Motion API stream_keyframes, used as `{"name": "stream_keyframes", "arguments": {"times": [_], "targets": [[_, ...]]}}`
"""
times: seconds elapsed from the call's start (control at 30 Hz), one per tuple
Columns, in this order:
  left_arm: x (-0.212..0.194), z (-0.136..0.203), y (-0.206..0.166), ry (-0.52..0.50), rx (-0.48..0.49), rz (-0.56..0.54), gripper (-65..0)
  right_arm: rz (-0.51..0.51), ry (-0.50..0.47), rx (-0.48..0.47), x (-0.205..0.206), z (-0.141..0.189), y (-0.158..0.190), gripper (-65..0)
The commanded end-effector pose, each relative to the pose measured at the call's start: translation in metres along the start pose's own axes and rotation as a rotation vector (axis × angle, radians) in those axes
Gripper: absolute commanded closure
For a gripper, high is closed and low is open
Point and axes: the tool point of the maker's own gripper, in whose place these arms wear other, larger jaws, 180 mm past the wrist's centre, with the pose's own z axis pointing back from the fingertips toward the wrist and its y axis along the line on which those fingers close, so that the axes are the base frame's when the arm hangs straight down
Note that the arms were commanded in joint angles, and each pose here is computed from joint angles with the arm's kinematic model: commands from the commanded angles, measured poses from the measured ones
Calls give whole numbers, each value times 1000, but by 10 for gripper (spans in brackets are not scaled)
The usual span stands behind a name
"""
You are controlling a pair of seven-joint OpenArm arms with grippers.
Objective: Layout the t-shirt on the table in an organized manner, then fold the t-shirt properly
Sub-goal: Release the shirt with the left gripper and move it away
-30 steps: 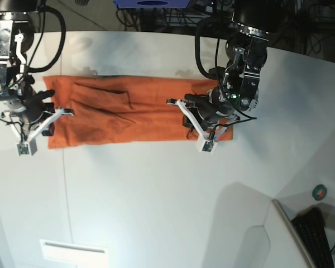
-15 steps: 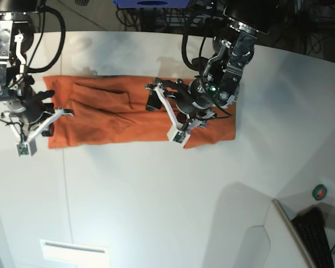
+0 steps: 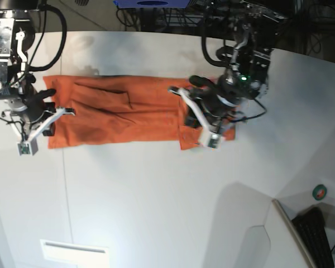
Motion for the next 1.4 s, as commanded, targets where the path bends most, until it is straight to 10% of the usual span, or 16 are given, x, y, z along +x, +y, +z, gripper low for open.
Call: {"name": "stream_keyframes", "arguments": {"times": [0.0, 0.37, 0.5, 0.6, 1.13, 1.37], "targets": [[13, 12, 21, -61, 50, 33, 0, 2, -39, 59, 11, 5, 23, 0], [-76, 167, 269, -88, 746, 449, 0, 123, 141, 535, -49, 18, 244, -8], [-110, 188, 293, -24, 717, 424, 0, 82, 150, 575, -39, 7, 253, -282], [-124, 190, 294, 2, 686, 418, 0, 45, 177, 613, -34, -6, 257, -371], [-127, 190, 291, 9, 675, 412, 0, -29, 365, 615, -62, -50, 256, -375], [-127, 190, 291, 9, 674, 413, 0, 91, 414, 668, -81, -41, 283, -371]]}}
